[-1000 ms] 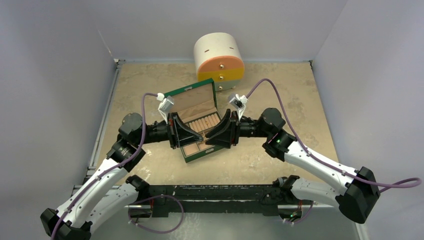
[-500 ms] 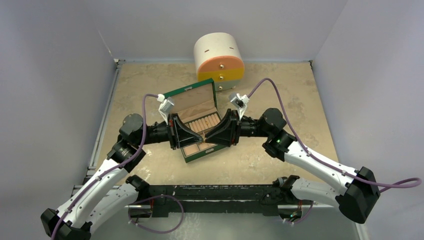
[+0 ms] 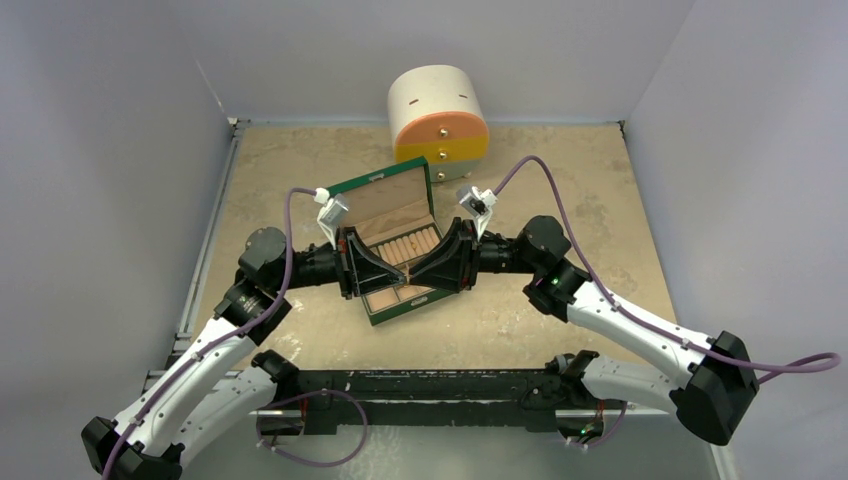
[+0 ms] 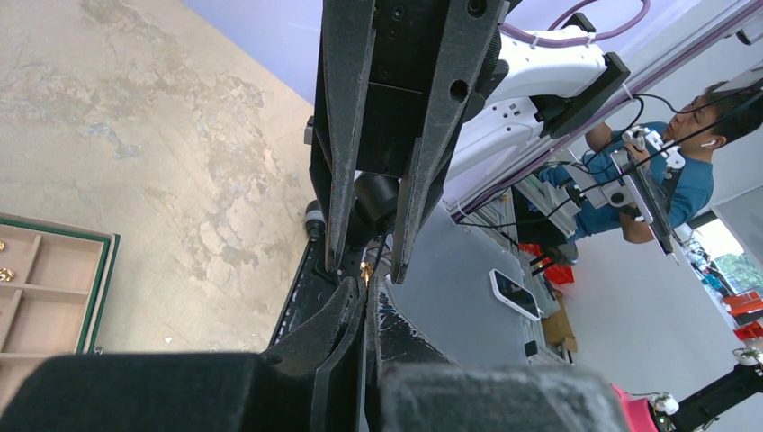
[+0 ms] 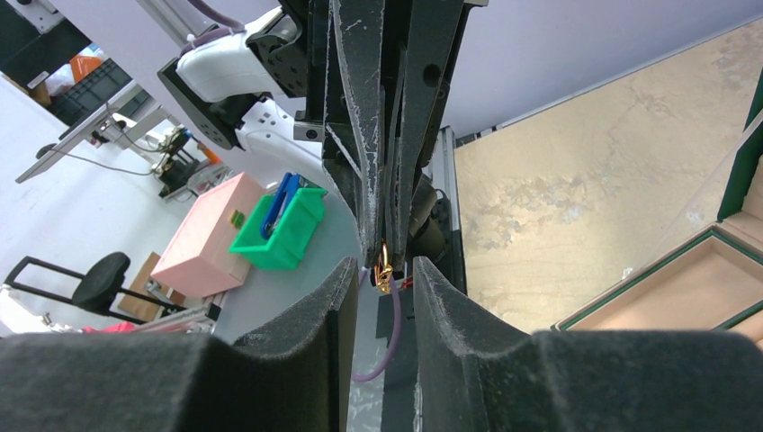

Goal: Organize the mixed jewelry

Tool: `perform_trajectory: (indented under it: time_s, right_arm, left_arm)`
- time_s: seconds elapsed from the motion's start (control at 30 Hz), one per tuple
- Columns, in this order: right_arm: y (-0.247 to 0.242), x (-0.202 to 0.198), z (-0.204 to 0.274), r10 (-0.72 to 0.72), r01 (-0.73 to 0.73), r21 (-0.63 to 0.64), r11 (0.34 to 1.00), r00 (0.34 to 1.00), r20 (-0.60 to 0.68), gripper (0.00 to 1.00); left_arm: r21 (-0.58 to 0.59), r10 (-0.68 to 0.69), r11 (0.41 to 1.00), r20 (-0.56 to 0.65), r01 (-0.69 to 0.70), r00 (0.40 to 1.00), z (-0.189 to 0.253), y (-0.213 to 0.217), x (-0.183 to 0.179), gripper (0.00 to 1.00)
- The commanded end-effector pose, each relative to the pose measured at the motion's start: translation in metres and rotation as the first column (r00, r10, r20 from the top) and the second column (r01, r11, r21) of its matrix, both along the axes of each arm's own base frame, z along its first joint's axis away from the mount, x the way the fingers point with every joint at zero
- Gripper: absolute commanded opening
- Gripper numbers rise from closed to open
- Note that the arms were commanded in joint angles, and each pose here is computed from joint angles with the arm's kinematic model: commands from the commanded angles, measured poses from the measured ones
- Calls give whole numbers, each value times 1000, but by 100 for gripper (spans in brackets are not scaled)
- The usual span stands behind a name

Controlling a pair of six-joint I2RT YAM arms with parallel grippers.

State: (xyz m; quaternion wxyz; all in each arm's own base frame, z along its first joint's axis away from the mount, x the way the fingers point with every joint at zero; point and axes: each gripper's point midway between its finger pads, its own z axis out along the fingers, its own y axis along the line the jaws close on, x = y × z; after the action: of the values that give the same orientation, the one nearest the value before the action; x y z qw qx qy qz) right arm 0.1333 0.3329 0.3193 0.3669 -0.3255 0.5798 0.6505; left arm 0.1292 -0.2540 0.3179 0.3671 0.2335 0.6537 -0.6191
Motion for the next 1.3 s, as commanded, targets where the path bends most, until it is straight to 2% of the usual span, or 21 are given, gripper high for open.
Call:
perform_trajectory:
  time_s: [0.0,0.4,0.47,0.53,0.57,0.73,1.0,1.13,1.27]
  right_arm:
    - [-1,1,21,-6,3,50,999,998,65,31]
    - [-1,-1,22,-1,-2,53,999,998,69,21]
    - [-1,-1,23,2,-6,54,999,997,71,14]
    - [-1,-1,23,4,-7,54,998,997,72,2]
    - [-1,-2,24,4,-8,56,998,997,73,0]
    - [-2,-1,27,-4,-1,62,998,997,76,0]
    - [-5,8,26,-75,73,28,997,994,84,0]
    - [-8,30,15,-192,197,-62,978,978,88,0]
    - [-16,59,-8,-337,349,-190,917,937,95,0]
  left_arm:
    - [-40,11,999,52,-9,999,15,1,1,0]
    - [-44,24,999,54,-21,998,15,1,4,0]
    - [-43,24,999,53,-22,998,15,1,4,0]
    - [-45,25,999,54,-23,998,16,1,4,0]
    - [-45,26,999,53,-23,998,15,1,4,0]
    - [-37,45,998,49,-44,998,14,1,7,0]
    - [49,166,984,53,-169,985,2,11,23,48]
    - [105,231,965,83,-239,969,0,19,31,60]
    - [159,278,942,122,-296,953,-3,28,37,65]
